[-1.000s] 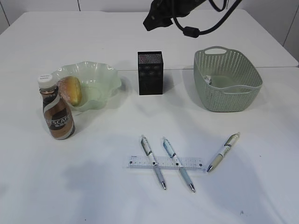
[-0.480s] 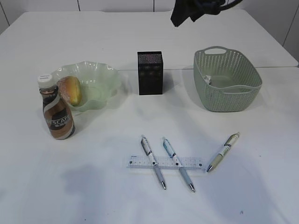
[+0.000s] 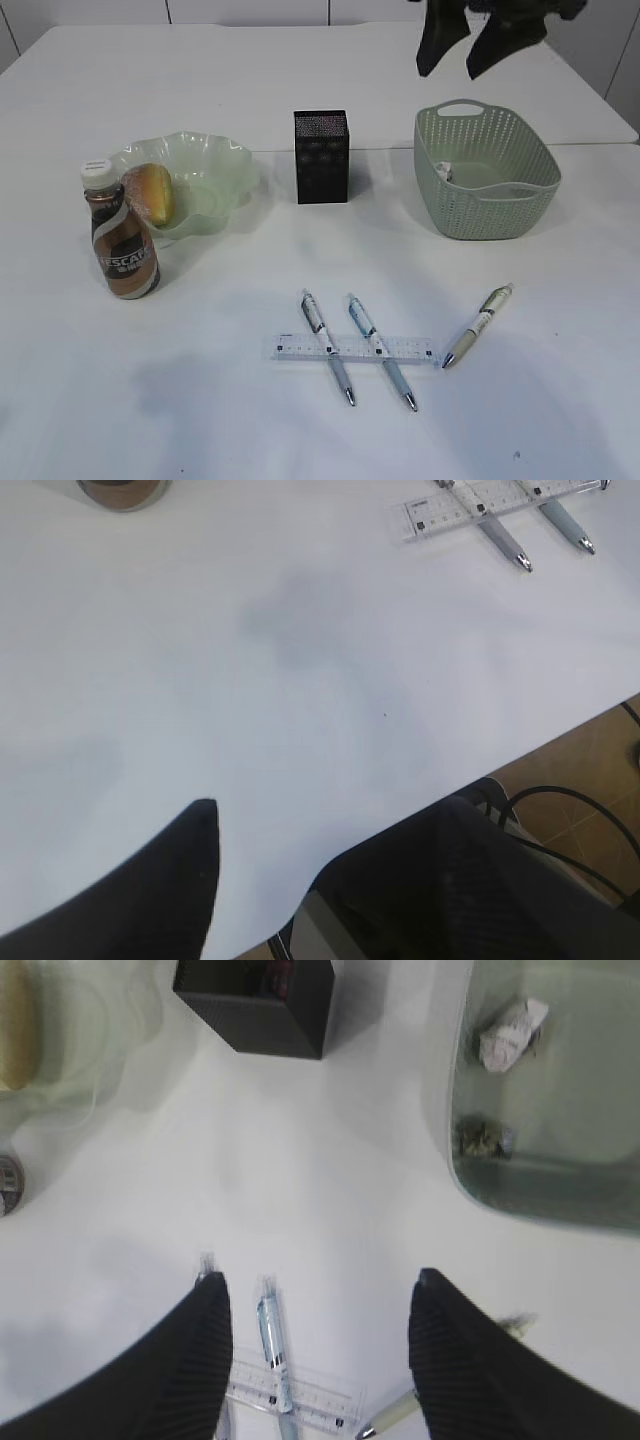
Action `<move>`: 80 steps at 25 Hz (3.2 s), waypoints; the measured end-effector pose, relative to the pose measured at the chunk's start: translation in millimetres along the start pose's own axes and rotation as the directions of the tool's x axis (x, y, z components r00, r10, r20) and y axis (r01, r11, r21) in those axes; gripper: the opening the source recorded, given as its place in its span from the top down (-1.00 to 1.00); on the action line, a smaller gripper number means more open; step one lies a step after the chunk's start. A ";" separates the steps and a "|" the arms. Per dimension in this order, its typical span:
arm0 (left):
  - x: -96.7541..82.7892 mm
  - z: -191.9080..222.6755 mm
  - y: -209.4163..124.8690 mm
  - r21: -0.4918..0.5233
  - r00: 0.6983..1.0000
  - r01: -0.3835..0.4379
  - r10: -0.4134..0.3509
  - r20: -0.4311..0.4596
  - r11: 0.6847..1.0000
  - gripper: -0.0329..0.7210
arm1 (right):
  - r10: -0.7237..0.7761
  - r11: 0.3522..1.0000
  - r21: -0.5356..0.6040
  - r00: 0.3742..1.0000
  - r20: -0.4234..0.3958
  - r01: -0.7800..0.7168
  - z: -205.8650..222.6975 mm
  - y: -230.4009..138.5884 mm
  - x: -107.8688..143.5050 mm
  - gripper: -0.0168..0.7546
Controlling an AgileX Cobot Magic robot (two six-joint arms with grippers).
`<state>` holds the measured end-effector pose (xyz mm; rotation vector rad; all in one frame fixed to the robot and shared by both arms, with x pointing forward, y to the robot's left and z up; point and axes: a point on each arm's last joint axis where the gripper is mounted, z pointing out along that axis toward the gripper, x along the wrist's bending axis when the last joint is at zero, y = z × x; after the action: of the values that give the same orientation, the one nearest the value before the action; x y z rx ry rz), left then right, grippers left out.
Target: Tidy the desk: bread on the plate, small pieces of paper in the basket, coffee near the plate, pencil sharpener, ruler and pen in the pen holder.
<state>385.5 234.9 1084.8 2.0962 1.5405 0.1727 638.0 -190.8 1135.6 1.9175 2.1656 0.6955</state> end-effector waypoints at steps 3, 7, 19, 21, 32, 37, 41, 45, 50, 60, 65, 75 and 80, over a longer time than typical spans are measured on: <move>0.0 0.0 -0.8 0.009 1.000 0.000 0.000 0.000 1.000 -0.36 | 0.069 0.996 0.060 0.998 0.011 -0.069 10.4 -12.3 -3.0 -0.20; -0.2 0.0 -2.9 0.032 1.000 0.000 0.000 0.002 0.999 -0.36 | 0.116 0.985 0.123 0.993 0.020 -0.118 18.6 -28.0 -5.4 -0.20; -0.7 -0.1 -4.3 0.047 1.000 0.003 -0.003 0.008 0.999 -0.35 | 0.128 0.936 0.310 0.982 0.138 -0.166 53.6 -79.9 -23.1 0.07; -1.4 -0.1 -4.2 0.047 1.000 0.007 -0.007 0.015 0.999 -0.35 | 0.131 0.922 0.341 0.976 0.172 -0.184 61.7 -89.8 -27.6 0.13; -2.3 -0.1 -4.2 0.046 1.000 0.012 -0.013 0.025 0.999 -0.34 | 0.261 0.818 0.428 0.910 0.323 -0.386 89.6 -133.8 -40.0 0.15; -2.5 -0.1 -4.6 0.050 1.000 0.013 -0.014 0.027 0.999 -0.34 | 0.385 0.783 0.364 0.853 0.353 -0.504 84.7 -132.4 -37.8 0.15; -2.8 -0.2 -6.6 0.073 0.999 0.013 -0.015 0.030 0.997 -0.34 | 0.546 0.718 0.237 0.741 0.391 -0.654 81.7 -127.4 -39.1 0.16; -2.8 -0.3 -7.0 0.078 0.999 0.016 -0.019 0.030 0.997 -0.34 | 0.549 0.733 0.175 0.723 0.419 -0.658 81.9 -124.8 -44.5 0.16; -2.8 -0.3 -7.2 0.079 0.999 0.016 -0.019 0.030 0.997 -0.34 | 0.563 0.733 0.092 0.677 0.473 -0.674 80.2 -122.7 -52.1 0.16; -3.0 -0.5 -9.1 0.100 0.999 0.016 -0.019 0.031 0.995 -0.34 | 0.714 0.630 0.013 0.586 0.384 -0.777 88.5 -114.9 -46.8 0.15; -3.0 -0.5 -9.1 0.100 0.999 0.016 -0.019 0.031 0.995 -0.33 | 0.741 0.583 0.056 0.559 0.373 -0.810 104.2 -116.8 -43.6 -0.09; -3.0 -0.5 -9.1 0.100 0.999 0.016 -0.019 0.031 0.995 -0.33 | 0.772 0.552 0.069 0.541 0.334 -0.831 133.7 -115.4 -47.4 -0.16; -3.0 -0.5 -9.1 0.100 0.999 0.016 -0.020 0.031 0.995 -0.33 | 0.772 0.548 0.100 0.548 0.322 -0.831 139.8 -115.4 -54.8 -0.15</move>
<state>376.6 234.3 1081.4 2.1501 1.5783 0.0569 602.6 -219.3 951.7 2.9735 1.1329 0.2417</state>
